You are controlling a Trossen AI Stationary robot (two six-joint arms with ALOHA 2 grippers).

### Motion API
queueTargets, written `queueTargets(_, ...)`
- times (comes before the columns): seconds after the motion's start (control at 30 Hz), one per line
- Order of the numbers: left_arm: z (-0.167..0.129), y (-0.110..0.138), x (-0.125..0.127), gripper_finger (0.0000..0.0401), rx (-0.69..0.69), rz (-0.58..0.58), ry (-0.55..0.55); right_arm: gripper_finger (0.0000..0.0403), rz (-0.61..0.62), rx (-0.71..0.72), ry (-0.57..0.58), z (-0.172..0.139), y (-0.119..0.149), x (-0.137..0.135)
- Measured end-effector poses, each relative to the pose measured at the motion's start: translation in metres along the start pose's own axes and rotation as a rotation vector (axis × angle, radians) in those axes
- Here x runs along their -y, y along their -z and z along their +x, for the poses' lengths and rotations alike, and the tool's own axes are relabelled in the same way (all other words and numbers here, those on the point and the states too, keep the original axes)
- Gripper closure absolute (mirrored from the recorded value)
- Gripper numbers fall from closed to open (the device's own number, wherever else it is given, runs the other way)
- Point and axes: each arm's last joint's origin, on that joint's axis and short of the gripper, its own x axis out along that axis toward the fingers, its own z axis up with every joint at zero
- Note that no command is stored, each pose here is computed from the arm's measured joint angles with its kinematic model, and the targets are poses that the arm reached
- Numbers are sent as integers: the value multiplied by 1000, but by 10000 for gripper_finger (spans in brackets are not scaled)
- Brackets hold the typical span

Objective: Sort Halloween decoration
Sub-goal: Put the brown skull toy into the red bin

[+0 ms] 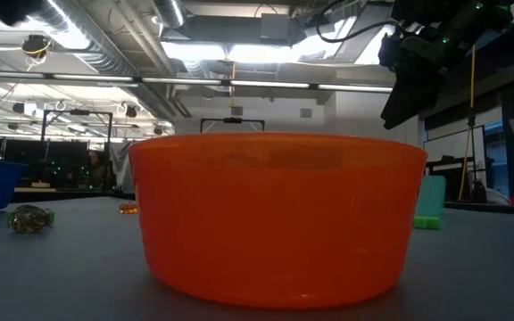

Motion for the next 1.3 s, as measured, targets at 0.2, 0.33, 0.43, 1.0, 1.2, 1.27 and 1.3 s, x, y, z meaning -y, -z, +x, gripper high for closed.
queueTargets(0.2, 5, 21, -1, 353, -5, 33, -18, 164, 0, 0, -1, 0, 0, 0)
queueTargets(0.33, 7, 30, -2, 353, -13, 66, -26, 164, 0, 0, -1, 0, 0, 0)
queueTargets(0.43, 7, 34, -3, 353, -15, 78, -29, 164, 0, 0, 0, 0, 0, 0)
queueTargets(1.0, 8, 34, -8, 292, 60, 81, -75, 164, 0, 0, 0, 0, 0, 0)
queueTargets(1.2, 7, 26, -5, 268, 248, 90, -43, 164, 0, 0, 0, 0, 0, 0)
queueTargets(1.27, 5, 21, -2, 267, 307, 141, -22, 164, 0, 0, 0, 0, 0, 0)
queueTargets(1.3, 4, 18, 0, 267, 334, 182, -11, 164, 0, 0, 0, 0, 0, 0)
